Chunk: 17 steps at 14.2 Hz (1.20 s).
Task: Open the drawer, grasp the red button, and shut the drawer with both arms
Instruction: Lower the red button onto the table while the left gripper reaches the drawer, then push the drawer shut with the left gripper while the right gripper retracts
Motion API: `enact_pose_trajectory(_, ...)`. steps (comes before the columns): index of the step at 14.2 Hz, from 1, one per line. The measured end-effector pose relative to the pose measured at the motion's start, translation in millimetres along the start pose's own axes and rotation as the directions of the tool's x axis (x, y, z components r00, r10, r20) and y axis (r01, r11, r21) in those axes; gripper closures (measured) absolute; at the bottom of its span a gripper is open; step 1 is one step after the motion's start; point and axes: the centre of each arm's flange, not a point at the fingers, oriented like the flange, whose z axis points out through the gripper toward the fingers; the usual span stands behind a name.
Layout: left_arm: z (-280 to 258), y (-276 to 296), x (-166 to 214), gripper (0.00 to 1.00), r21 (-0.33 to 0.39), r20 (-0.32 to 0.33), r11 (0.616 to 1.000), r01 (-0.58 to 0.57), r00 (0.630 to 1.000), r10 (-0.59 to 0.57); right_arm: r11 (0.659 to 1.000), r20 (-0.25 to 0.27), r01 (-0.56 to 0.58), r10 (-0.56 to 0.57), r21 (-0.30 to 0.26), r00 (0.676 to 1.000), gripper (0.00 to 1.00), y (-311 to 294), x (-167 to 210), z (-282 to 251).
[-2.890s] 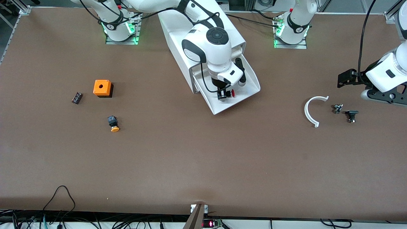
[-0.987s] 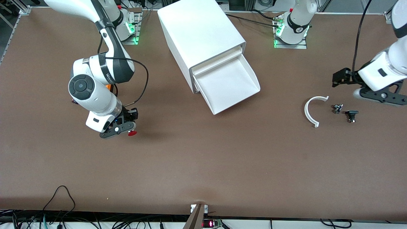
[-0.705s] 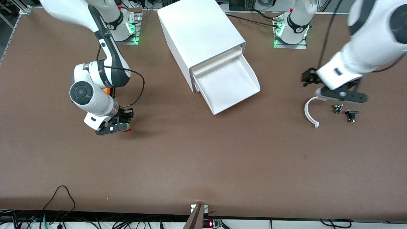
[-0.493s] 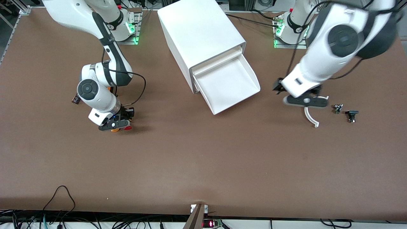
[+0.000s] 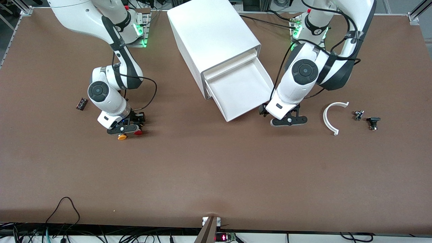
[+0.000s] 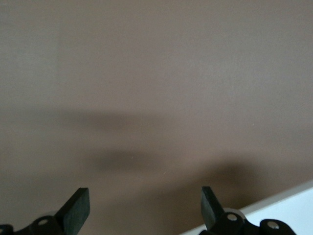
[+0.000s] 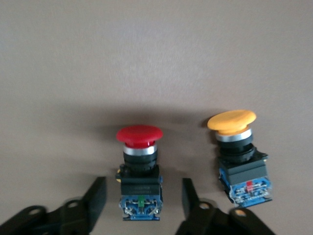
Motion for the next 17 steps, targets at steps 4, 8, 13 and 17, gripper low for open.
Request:
enact_pose_trajectory(4, 29.9, 9.0, -17.6, 0.00, -0.010, -0.004, 0.998, 0.056, 0.998, -0.056, 1.000, 0.012, -0.018, 0.018, 0.006, 1.000, 0.00, -3.0, 27.5, -47.0)
enact_pose_trajectory(8, 40.4, 44.2, -54.0, 0.00, -0.029, 0.048, 0.995, 0.093, 0.995, -0.092, 1.000, 0.065, -0.019, 0.018, 0.010, 0.998, 0.00, -6.8, 61.9, -129.8)
enact_pose_trajectory(13, 50.4, 80.0, -108.8, 0.00, -0.060, 0.161, 0.983, 0.173, 0.974, -0.162, 0.999, 0.150, -0.042, 0.040, 0.005, 0.988, 0.00, 7.0, 80.0, -232.8)
enact_pose_trajectory(17, 48.0, 109.0, -170.0, 0.00, -0.055, 0.196, 0.991, 0.125, 0.974, -0.112, 0.995, 0.106, -0.099, 0.095, 0.028, 0.990, 0.00, 48.7, 76.7, -292.9)
